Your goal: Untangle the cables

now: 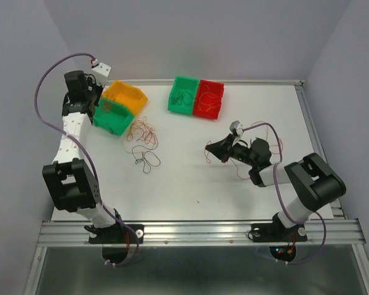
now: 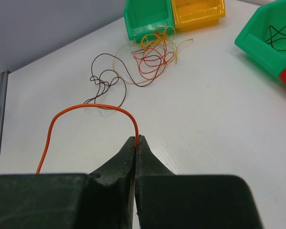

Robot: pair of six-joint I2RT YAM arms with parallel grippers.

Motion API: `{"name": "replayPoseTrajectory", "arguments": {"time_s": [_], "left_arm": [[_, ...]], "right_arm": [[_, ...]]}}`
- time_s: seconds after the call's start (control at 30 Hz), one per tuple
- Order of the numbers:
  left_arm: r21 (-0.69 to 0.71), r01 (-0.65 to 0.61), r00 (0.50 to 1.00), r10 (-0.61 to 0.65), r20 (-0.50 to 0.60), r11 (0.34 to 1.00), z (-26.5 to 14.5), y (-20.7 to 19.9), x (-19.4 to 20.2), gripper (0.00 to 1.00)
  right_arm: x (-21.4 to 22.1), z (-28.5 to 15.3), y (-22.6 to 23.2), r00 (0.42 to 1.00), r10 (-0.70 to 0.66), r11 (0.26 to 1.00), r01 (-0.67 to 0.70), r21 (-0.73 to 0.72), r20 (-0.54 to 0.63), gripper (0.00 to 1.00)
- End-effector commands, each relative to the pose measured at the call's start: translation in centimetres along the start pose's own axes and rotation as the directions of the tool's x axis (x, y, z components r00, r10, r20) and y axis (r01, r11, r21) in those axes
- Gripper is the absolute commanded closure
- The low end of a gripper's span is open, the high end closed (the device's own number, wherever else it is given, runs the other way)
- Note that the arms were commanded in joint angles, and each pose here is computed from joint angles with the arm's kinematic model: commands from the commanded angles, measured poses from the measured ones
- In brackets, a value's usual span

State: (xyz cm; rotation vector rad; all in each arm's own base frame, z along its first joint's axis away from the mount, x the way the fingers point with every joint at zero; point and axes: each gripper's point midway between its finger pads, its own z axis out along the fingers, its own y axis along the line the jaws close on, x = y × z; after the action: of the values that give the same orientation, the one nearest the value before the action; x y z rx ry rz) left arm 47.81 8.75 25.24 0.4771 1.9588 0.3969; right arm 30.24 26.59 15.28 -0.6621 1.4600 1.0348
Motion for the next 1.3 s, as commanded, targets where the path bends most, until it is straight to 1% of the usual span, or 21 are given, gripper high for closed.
{"name": "replayPoseTrajectory", "arguments": {"time_s": [0.0,0.23,0.43,0.5,0.57,0.6,0.8,1.1,1.27], "left_arm": [[-0.04,-0.001,0.996,0.005,0.094,0.999,-2.6,2.3,-4.5,1.0],[-0.039,0.007,0.994,-0.003,0.106,0.999,-2.0,3.2,-5.9,1.0],[0.0,-0.004,0.994,0.004,0.11,1.0,0.0,2.0,-5.0,1.0],[0.03,-0.014,0.998,0.012,0.058,0.999,1.3,1.3,-3.4,1.0],[0.037,-0.022,1.0,0.021,0.021,0.999,2.0,1.3,-2.6,1.0],[0.035,-0.02,0.999,0.021,-0.025,0.999,2.7,1.1,-1.4,1.0],[0.065,-0.046,0.988,0.055,-0.145,0.997,4.8,-0.4,3.0,1.0],[0.124,-0.046,0.956,0.08,-0.283,0.991,9.1,-2.7,8.6,1.0],[0.156,-0.04,0.953,0.085,-0.291,0.987,10.0,-3.3,9.1,1.0]], "right_arm": [[-0.9,0.3,0.5,0.999,-0.026,0.999,0.028,-0.033,0.037,1.0],[-0.8,0.4,0.7,0.999,-0.018,0.999,0.02,-0.05,0.037,1.0],[-0.7,0.3,0.9,0.999,-0.014,0.998,0.016,-0.053,0.038,1.0],[-0.9,0.3,0.9,0.999,-0.015,0.998,0.018,-0.054,0.041,0.99],[-0.9,0.3,1.0,0.999,-0.015,0.998,0.017,-0.059,0.041,1.0],[-0.8,0.3,1.1,0.999,-0.015,0.998,0.017,-0.062,0.04,0.99],[-0.6,0.3,1.1,0.999,-0.008,0.998,0.01,-0.062,0.035,1.0],[-0.4,0.4,0.9,1.0,0.004,0.998,-0.002,-0.065,0.03,0.99],[-0.3,0.5,0.9,1.0,0.007,0.998,-0.005,-0.065,0.03,0.99]]}}
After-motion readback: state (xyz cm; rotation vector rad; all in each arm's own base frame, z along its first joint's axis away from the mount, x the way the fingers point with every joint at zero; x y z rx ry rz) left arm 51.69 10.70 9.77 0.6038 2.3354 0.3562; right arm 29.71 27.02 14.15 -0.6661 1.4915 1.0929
